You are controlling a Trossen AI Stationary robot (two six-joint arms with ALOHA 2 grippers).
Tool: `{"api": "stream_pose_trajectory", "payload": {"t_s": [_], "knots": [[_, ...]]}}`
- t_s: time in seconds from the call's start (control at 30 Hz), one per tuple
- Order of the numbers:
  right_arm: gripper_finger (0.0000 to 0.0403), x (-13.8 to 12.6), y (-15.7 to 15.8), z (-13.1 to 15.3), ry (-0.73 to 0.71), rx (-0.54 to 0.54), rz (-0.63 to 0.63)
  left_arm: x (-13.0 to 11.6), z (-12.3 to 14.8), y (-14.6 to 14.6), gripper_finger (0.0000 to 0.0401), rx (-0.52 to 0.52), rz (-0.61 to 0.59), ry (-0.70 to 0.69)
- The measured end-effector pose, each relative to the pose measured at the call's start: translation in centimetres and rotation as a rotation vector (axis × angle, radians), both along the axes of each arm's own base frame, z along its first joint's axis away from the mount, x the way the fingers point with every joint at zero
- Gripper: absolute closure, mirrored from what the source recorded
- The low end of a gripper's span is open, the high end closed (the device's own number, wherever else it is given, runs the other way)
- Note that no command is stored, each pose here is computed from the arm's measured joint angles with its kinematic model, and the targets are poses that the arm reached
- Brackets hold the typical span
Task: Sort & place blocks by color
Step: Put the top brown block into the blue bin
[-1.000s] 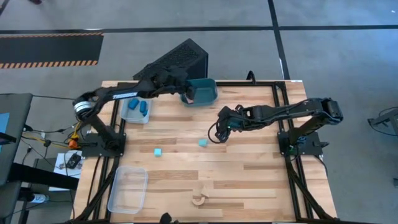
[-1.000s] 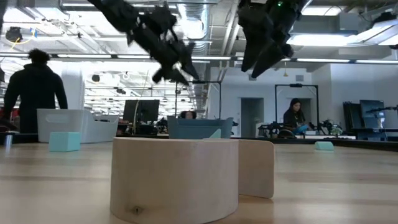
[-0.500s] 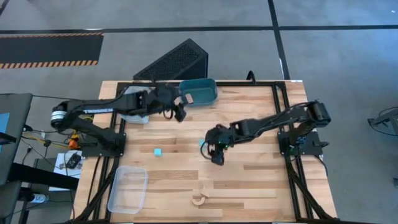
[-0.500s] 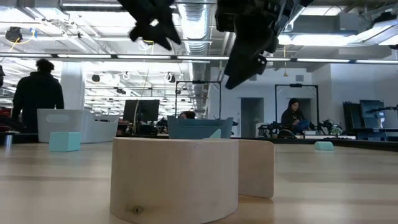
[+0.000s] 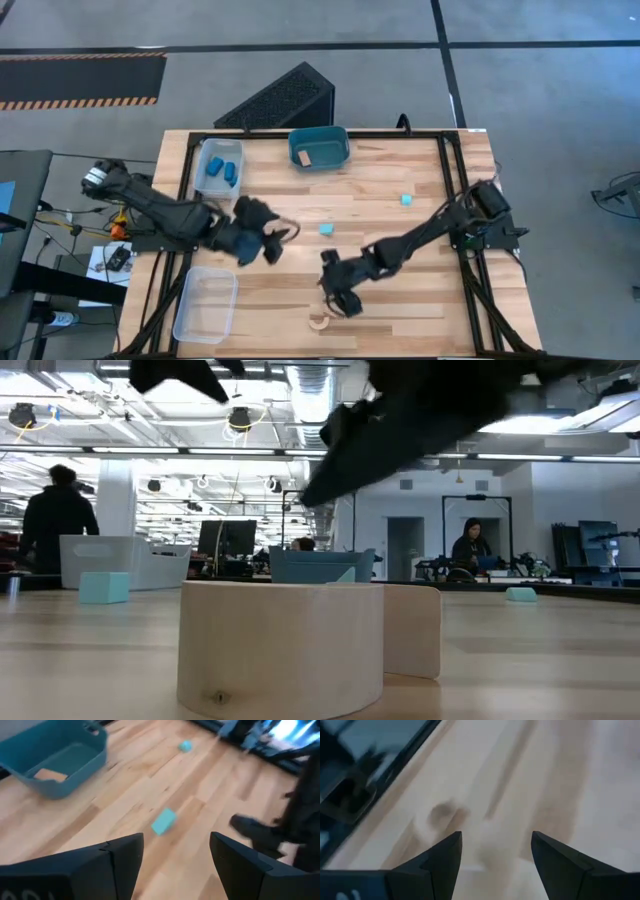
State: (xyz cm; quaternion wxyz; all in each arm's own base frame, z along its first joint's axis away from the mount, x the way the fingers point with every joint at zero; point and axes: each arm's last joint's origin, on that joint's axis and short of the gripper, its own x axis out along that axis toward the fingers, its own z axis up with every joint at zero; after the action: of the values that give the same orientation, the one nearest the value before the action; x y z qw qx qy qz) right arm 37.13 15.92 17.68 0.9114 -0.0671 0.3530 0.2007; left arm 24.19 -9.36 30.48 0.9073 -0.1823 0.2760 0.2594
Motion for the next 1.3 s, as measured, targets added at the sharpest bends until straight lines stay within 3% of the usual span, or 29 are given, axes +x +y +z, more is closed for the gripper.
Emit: {"api": "stream_pose_trajectory", "payload": {"t_s": [0.1,0.2,0.5,0.73,1.07,1.3], "knots": [[0.0144,-0.5,1.1,-0.9,0.001,-0.08,0.098,-0.5,0.1,-1.7,0.0183,0.022,-0.006,-0.051],[0.0144,-0.4,1.0,-0.7,-0.018,-0.096,0.115,-1.0,0.1,-2.7,0.0183,0.034,-0.018,-0.071],[0.0144,-0.9,0.8,-1.2,-0.065,-0.289,0.436,-2.6,-0.5,-6.2,0.0183,-0.075,-0.096,-0.097],[0.0144,-0.6,-0.7,-1.5,-0.02,-0.294,0.455,-2.5,-3.6,-9.5,0.0183,-0.048,-0.075,-0.073],[0.0144,0.1,-1.6,-1.2,-0.096,-0.309,0.502,-0.8,-8.5,-11.8,0.0183,-0.101,-0.138,0.128],[0.0144,0.6,-2.6,-2.9,-0.047,-0.222,0.562,-0.4,-9.0,-11.7,0.0183,-0.093,-0.159,0.159]]}}
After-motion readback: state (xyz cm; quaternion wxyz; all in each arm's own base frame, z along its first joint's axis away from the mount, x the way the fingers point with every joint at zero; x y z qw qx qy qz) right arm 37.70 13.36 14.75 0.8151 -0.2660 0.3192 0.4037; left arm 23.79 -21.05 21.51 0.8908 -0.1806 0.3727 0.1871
